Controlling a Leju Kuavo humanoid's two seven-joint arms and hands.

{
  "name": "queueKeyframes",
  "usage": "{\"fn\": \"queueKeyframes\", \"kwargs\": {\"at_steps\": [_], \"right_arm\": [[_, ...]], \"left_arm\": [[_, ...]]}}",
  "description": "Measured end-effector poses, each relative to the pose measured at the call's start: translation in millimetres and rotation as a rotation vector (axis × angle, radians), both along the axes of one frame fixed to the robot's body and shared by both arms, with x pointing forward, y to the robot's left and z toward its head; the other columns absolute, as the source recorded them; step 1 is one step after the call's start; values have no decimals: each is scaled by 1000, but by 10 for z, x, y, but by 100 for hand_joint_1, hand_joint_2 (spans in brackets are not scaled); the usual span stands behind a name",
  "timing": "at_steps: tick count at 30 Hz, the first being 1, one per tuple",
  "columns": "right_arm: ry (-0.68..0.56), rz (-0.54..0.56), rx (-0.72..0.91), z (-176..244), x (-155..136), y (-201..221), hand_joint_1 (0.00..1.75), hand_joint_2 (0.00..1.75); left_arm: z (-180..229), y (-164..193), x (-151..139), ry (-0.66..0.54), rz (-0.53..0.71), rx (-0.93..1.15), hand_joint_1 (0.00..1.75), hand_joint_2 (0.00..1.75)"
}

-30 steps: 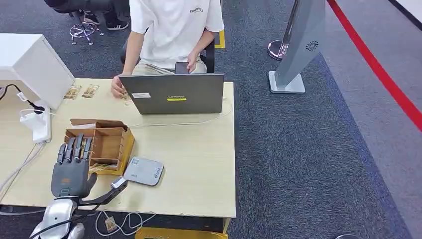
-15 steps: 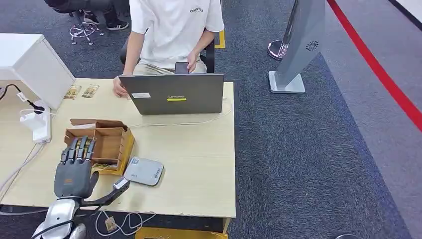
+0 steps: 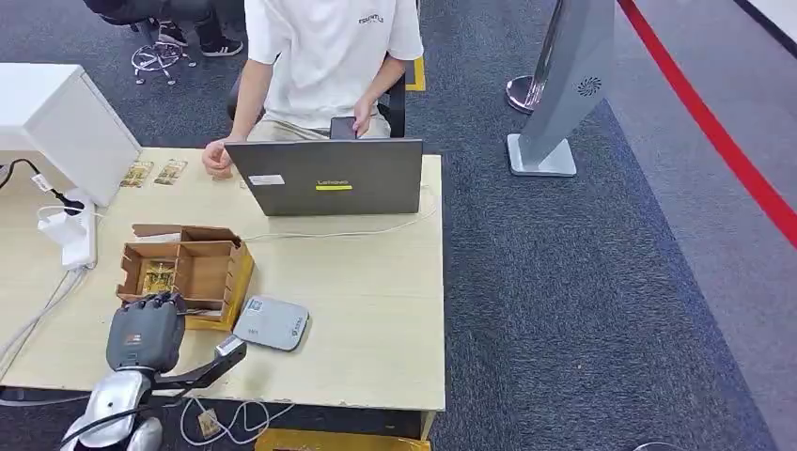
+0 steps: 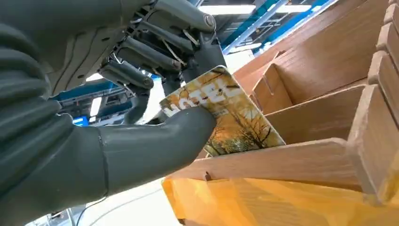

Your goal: Pass the card to the sensor for recognition and then transmit it.

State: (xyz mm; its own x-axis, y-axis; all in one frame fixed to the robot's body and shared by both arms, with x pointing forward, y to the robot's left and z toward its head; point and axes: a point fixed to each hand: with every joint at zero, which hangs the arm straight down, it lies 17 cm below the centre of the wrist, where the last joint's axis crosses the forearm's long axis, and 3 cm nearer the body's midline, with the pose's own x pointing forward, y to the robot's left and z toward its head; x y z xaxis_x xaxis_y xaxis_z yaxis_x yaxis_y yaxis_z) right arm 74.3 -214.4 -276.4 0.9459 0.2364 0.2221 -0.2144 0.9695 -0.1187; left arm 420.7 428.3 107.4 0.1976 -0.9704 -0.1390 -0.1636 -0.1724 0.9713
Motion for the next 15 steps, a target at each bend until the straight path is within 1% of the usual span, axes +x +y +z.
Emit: {"fn": "queueKeyframes", "kwargs": {"at_steps": [4,9,13,15], "right_arm": [[-4,-1,1,1,6,1,0,0],[-5,-4,-1,1,8,-4,0,0],[-3,-8,-4,0,6,-11,0,0],[3,-35,-41,-3,-3,-69,0,0]], "left_arm": [[-5,3,2,2,2,-10,175,175],[65,-34,-15,-29,-6,-11,175,175],[184,-178,-43,-54,-33,-14,175,175],[301,-322,-70,-72,-67,-27,175,175]]}}
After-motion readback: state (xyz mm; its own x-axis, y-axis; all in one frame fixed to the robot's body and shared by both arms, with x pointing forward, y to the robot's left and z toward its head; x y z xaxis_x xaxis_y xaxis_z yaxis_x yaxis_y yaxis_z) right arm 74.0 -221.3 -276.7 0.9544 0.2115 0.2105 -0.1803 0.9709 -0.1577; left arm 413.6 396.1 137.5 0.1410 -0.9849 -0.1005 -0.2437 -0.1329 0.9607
